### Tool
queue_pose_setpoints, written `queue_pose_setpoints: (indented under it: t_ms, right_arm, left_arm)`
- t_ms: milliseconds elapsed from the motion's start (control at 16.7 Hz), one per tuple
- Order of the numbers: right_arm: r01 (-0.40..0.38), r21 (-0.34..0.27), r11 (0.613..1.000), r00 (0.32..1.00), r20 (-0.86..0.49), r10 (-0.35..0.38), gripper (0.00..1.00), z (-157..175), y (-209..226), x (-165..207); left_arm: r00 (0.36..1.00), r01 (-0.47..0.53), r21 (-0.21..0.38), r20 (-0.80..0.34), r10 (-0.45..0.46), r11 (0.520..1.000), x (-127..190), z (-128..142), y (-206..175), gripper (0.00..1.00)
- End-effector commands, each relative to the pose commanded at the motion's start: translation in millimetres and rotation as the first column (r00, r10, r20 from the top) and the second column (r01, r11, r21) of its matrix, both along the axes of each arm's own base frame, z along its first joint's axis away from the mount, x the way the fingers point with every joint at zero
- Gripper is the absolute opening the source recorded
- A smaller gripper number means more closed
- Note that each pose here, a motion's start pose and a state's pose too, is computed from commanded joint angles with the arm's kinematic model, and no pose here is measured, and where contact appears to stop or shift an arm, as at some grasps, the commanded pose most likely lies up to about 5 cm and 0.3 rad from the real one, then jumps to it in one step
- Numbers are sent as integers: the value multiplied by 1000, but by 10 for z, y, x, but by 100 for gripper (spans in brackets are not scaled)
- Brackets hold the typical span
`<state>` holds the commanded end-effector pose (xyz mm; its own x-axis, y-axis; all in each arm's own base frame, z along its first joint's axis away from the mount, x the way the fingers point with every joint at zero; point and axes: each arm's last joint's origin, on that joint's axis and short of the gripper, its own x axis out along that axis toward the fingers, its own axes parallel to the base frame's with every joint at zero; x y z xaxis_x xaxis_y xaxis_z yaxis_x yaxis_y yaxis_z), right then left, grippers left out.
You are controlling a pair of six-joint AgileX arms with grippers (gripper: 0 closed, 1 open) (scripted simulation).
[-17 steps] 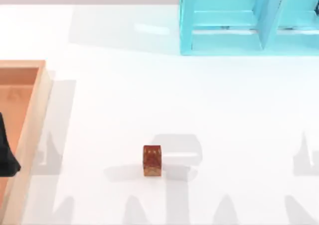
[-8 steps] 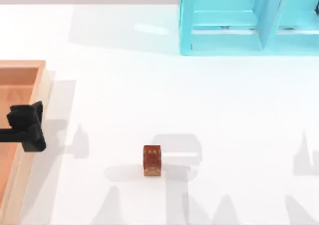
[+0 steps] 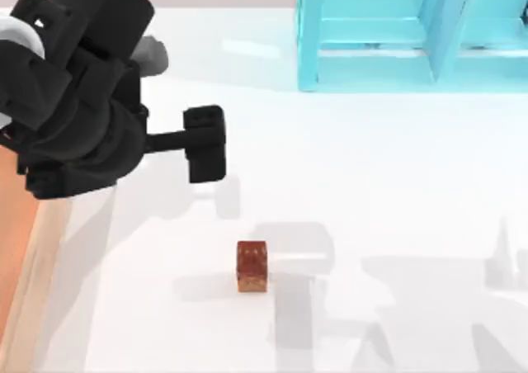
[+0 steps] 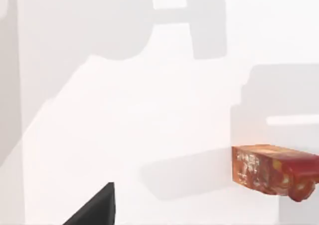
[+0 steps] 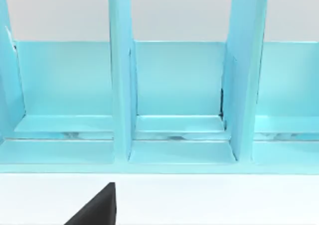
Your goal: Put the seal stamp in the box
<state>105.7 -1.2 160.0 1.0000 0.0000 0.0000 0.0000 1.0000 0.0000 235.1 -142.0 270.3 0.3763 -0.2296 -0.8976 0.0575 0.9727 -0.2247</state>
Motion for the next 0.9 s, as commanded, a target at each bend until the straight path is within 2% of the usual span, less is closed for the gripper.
queue_pose_setpoints:
  t_ms: [240,480,600,900]
  right_arm:
    - [0,0,1000,1000,0,0,100,0,0,0]
    - [0,0,1000,1000,0,0,100,0,0,0]
    - [0,0,1000,1000,0,0,100,0,0,0]
    - [0,0,1000,1000,0,0,100,0,0,0]
  left_arm:
    - [972,23,114,-236,5,993,282,-235,-656,100]
    - [935,46,208,-354,31,977,348,-451,-1072,100]
    - [927,52,228,-374,38,972,347,-493,-1150,100]
    - [926,49,228,-375,42,972,355,-495,-1142,100]
